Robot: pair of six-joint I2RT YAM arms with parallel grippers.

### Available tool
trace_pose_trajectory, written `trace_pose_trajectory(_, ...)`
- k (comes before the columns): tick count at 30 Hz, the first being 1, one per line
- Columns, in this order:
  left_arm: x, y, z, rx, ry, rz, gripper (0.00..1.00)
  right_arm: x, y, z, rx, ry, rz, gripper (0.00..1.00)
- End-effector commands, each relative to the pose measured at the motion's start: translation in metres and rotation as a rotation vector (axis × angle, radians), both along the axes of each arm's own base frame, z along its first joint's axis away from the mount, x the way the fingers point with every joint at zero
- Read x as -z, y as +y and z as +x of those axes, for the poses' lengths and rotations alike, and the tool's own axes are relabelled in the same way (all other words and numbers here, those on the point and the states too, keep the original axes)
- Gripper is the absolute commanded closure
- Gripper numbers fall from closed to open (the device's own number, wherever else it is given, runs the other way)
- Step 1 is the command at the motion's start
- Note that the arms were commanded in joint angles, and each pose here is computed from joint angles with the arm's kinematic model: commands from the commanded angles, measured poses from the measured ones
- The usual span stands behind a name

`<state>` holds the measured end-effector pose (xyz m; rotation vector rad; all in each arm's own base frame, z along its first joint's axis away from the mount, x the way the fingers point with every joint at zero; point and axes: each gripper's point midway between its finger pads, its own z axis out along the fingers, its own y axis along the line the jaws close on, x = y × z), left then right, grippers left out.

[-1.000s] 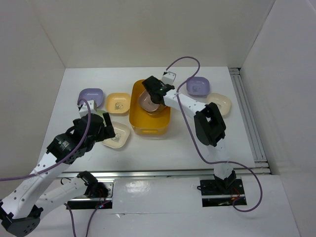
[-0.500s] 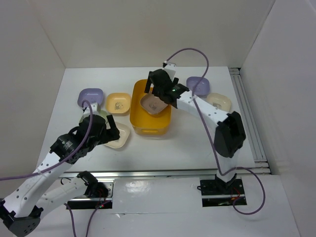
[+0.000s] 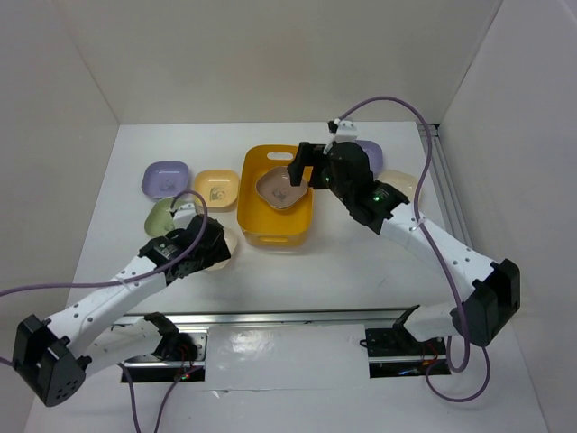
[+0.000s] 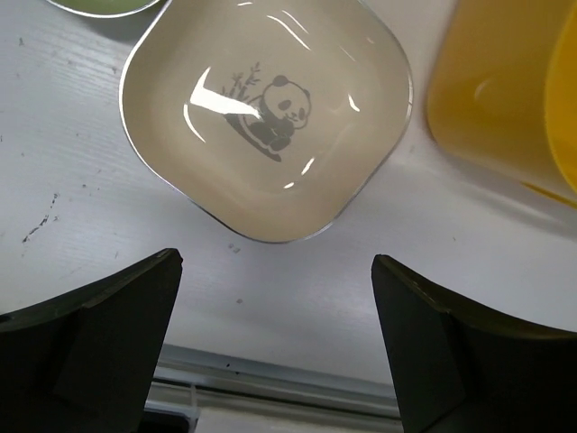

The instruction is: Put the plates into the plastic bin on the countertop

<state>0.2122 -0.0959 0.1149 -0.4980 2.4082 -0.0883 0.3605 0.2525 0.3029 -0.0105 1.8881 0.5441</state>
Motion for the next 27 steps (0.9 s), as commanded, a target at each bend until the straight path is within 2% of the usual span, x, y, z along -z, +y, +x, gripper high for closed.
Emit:
trace_pose_trajectory(1,0.006,0.010,0.016,-0.145,-0.046,0.026,0.00,0.001,0.000,-0.009,-0.089,-0.040,-0.003,0.00)
trace_pose_trajectory(7,0.033,0.018,0.017,-0.313,-0.015,0.001,0.00,0.019,-0.005,-0.007,-0.106,-0.009,-0.020,0.00)
trace_pose_trajectory(12,0.052,0.036,0.023,-0.428,0.014,0.030,0.08,0.034,-0.005,-0.006,-0.131,0.010,-0.027,0.00)
trace_pose_trajectory(18,0.080,0.040,0.014,-0.479,0.069,-0.014,0.17,0.045,-0.009,-0.003,-0.130,0.029,-0.031,0.00)
trace_pose_trajectory(23,0.093,0.044,0.002,-0.530,0.103,-0.034,0.37,0.046,-0.007,-0.002,-0.139,0.030,-0.029,0.00)
trace_pose_trajectory(24,0.095,0.045,-0.001,-0.537,0.101,-0.039,0.50,0.046,-0.007,-0.002,-0.139,0.030,-0.029,0.00)
trace_pose_trajectory(27,0.097,0.049,-0.009,-0.565,0.100,-0.052,0.68,0.046,-0.007,-0.002,-0.139,0.030,-0.029,0.00)
